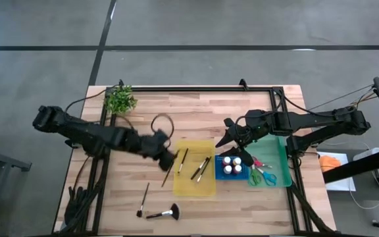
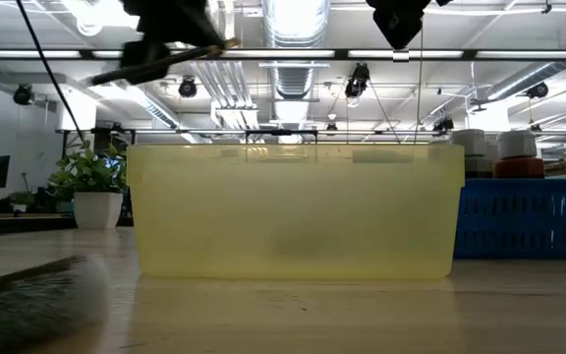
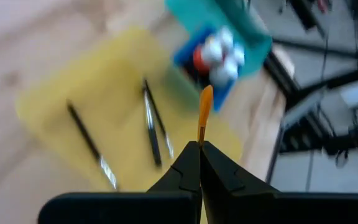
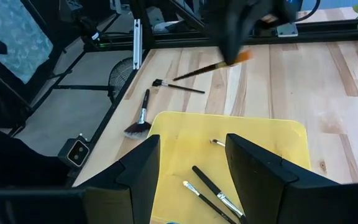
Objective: Pick & Place Paint Supplies
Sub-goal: Put the gold and black paint brush into the yellow bin
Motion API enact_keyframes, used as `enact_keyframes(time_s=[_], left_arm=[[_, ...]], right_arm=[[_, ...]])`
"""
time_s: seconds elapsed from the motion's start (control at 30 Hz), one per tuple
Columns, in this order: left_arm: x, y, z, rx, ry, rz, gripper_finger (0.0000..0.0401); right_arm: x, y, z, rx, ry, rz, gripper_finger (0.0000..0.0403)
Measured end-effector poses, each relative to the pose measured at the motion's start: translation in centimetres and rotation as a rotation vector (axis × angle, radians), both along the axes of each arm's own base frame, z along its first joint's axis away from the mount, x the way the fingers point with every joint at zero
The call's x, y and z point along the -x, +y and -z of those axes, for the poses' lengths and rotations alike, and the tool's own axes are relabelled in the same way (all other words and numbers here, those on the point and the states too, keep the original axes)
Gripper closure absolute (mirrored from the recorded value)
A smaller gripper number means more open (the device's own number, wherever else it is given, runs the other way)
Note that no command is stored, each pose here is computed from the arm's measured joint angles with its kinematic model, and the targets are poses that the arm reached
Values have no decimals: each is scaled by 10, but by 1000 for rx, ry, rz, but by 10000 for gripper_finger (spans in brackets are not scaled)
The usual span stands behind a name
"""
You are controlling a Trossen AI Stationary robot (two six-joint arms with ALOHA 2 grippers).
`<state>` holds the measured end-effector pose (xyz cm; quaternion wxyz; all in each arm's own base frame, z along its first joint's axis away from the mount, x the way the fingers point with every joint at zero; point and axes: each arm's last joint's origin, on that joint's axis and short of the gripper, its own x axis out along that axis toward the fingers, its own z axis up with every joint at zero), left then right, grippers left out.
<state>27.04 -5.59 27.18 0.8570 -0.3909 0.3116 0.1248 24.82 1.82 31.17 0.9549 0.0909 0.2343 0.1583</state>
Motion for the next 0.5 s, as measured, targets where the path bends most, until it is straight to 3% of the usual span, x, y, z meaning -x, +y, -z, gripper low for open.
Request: enact_keyframes(time_s=[0.23, 0.5], left_arm=[[-39, 36, -13, -47, -60, -49, 398], [-82, 41, 37, -2, 7, 2, 398]], right_arm=[[1, 0, 2, -9, 23, 2, 222], [2, 0, 5, -18, 61, 8, 222]])
